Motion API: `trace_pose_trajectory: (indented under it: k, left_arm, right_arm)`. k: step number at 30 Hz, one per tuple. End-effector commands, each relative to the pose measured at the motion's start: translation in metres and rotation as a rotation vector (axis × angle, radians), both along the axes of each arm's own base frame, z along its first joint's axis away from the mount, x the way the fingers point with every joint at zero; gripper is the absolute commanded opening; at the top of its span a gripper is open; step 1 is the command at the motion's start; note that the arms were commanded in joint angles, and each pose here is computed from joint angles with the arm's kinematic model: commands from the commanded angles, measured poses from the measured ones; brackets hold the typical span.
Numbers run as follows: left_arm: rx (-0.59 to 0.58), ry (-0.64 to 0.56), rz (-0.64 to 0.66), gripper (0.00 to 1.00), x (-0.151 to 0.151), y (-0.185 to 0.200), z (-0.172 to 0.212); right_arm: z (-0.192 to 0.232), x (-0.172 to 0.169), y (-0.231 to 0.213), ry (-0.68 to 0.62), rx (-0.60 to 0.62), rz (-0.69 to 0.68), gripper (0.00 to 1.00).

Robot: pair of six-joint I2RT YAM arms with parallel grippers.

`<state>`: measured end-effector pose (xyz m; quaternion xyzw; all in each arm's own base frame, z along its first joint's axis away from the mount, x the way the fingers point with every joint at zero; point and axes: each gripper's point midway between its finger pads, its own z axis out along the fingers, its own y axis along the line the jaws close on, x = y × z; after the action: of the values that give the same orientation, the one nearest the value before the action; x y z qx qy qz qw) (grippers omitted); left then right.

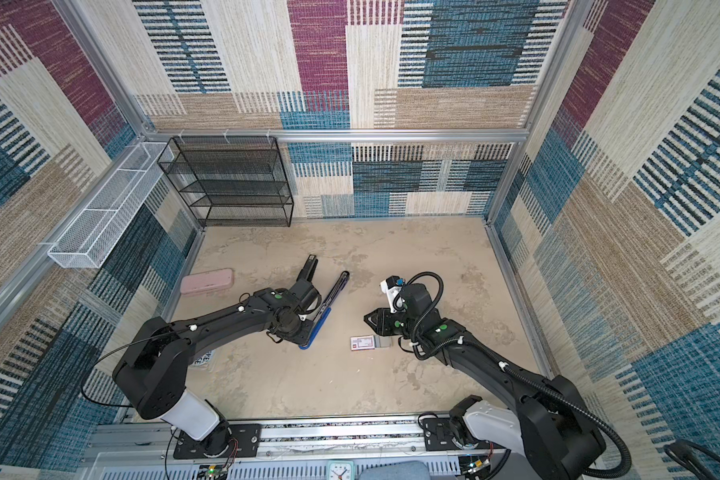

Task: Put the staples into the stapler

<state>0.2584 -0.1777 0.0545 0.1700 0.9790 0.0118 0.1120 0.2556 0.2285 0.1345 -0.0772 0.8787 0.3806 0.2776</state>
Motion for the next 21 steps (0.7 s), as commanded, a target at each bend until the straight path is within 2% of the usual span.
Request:
trace_pose_trajectory:
  k: [1,5,11,15,21]
  left_arm:
    - [-0.014,-0.014,0.041,0.38,-0.001,0.002,0.012]
    - [-0.077,-0.092,0.033,0.41,0.018,-0.013,0.036]
    - [-0.217,-0.177,-0.003,0.55,0.059,-0.053,0.052]
    - [-0.225,-0.180,-0.016,0.56,0.091,-0.071,0.041]
    - [-0.188,-0.206,-0.059,0.56,0.133,-0.089,0.023]
  right_arm:
    - [0.009,0.008,0.004,-0.045,0.019,-0.004,0.34]
    - [0.009,0.014,0.003,-0.042,0.018,-0.033,0.47]
    - [0.008,0.026,-0.004,-0.041,0.013,-0.107,0.66]
    - [0.008,0.033,-0.010,-0.039,0.032,-0.147,0.69]
    - [0.005,0.040,-0.014,-0.036,0.037,-0.171,0.70]
